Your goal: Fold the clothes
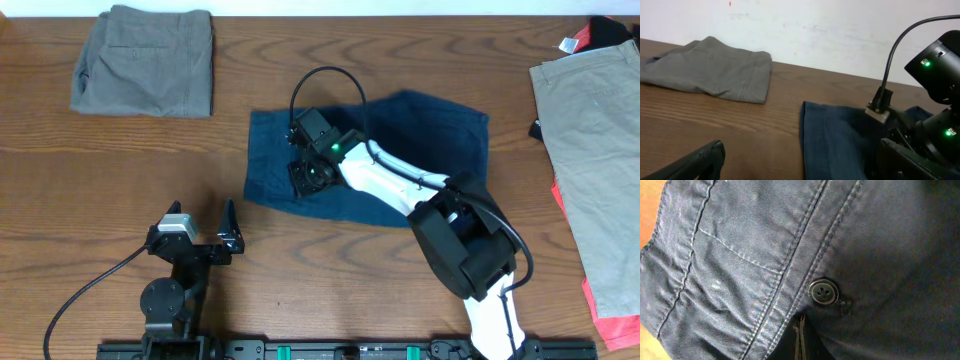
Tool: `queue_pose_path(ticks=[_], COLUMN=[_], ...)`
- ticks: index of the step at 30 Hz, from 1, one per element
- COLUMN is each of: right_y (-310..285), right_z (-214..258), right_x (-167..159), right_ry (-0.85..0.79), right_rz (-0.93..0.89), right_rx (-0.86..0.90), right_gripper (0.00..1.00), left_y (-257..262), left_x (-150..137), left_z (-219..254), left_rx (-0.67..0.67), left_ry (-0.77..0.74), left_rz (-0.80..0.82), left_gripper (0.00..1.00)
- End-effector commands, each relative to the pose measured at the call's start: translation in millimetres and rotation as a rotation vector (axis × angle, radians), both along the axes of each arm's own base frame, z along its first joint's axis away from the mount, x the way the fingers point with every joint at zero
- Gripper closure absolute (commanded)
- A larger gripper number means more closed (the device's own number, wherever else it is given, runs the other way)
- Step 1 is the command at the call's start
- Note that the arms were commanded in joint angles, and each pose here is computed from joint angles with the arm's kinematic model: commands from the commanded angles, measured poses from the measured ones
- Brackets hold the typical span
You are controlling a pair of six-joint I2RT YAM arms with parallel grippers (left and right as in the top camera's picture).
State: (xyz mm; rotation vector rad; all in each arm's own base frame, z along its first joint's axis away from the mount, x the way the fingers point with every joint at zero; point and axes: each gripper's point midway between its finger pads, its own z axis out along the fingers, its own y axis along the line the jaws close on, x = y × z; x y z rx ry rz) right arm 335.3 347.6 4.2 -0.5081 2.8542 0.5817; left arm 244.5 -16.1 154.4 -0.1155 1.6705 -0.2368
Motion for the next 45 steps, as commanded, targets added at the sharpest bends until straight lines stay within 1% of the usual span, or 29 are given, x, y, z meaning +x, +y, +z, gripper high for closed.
queue_pose_path(ticks=[1, 7, 12, 18, 22, 25, 27, 28, 31, 32, 37, 41, 45], right_y=[10.9, 12.6, 16.1, 14.8, -4.9, -35.2, -61.4, -75.4, -120.9, -136.2, -225.1, -287.3, -336.8], right_z=[-18.1, -12.7, 10.8, 53.8, 81.9, 99.4, 110.1, 115.3, 128.6, 131.8, 137.8, 137.2, 138.3], right_x=[-29.5, -41.0, -40.4, -30.8, -16.9, -1.0, 11.0, 17.1, 35.8, 42.1, 73.7, 84.6, 88.5], right_ry=[0.123, 0.177, 0.167, 0.024, -0.088, -0.144, -0.167, -0.174, -0.184, -0.186, -0.214, -0.214, -0.218], right_rz=[0.019, 0.001, -0.045, -0.085, -0.144, -0.215, -0.261, -0.286, -0.369, -0.396, -0.52, -0.646, -0.76], right_rx=[0.012, 0.021, 0.048, 0.037, -0.013, -0.064, -0.094, -0.107, -0.134, -0.14, -0.219, -0.289, -0.343], right_gripper=[0.99, 0.99, 0.99, 0.99, 0.98, 0.84, 0.65, 0.52, 0.05, 0.01, 0.01, 0.01, 0.01], left_y=[-3.1, -3.1, -3.1, -3.1, -3.1, -3.1, -3.1, -3.1, -3.1, -3.1, -3.1, -3.1, -3.1], left_x=[-1.0, -1.0, -1.0, -1.0, -1.0, -1.0, -1.0, -1.0, -1.0, -1.0, -1.0, -1.0, -1.0], left_z=[-15.4, -15.4, -15.4, -15.4, -15.4, -15.4, -15.4, -15.4, -15.4, -15.4, -15.4, -15.4, -15.4], left_rx=[0.016, 0.016, 0.016, 0.016, 0.016, 0.016, 0.016, 0.016, 0.016, 0.016, 0.016, 0.016, 0.016], left_ry=[0.046, 0.046, 0.046, 0.046, 0.046, 0.046, 0.046, 0.046, 0.046, 0.046, 0.046, 0.046, 0.046], left_rz=[-0.019, -0.019, -0.019, -0.019, -0.019, -0.019, -0.019, -0.019, -0.019, -0.019, -0.019, -0.019, -0.019], left_gripper=[0.02, 0.02, 0.02, 0.02, 0.02, 0.02, 0.02, 0.02, 0.02, 0.02, 0.02, 0.02, 0.02])
